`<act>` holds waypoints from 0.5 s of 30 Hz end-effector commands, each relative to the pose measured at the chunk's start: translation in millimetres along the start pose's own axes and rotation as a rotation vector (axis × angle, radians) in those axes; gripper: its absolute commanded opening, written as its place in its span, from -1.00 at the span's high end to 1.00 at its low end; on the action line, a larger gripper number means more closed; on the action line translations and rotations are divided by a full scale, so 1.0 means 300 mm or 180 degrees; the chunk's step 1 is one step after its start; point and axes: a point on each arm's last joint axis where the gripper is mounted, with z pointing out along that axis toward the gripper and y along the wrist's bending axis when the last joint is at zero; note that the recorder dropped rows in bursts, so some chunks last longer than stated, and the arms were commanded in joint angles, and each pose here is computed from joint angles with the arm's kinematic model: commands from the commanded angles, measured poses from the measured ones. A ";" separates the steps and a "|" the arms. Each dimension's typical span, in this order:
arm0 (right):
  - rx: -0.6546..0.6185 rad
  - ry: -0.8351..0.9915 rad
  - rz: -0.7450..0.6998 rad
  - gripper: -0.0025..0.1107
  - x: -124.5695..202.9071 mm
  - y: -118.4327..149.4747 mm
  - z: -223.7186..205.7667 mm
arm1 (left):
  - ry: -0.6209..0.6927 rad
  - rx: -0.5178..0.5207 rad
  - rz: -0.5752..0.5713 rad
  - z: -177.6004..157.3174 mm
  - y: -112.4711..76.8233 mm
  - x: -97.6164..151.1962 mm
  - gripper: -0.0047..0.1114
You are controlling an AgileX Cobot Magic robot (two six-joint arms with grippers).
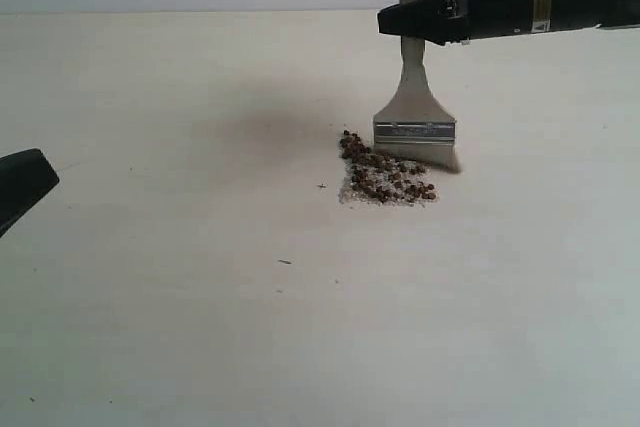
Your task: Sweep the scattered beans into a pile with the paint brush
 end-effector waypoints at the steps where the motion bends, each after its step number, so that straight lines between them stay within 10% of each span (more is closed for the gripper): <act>1: 0.0116 -0.0161 -0.0249 0.96 -0.014 -0.013 0.003 | -0.0036 0.0008 -0.0029 -0.002 -0.003 0.000 0.92; 15: 0.0193 -0.0334 -0.0864 0.96 -0.139 -0.036 -0.008 | -0.0036 0.0008 -0.0029 -0.002 -0.003 0.000 0.92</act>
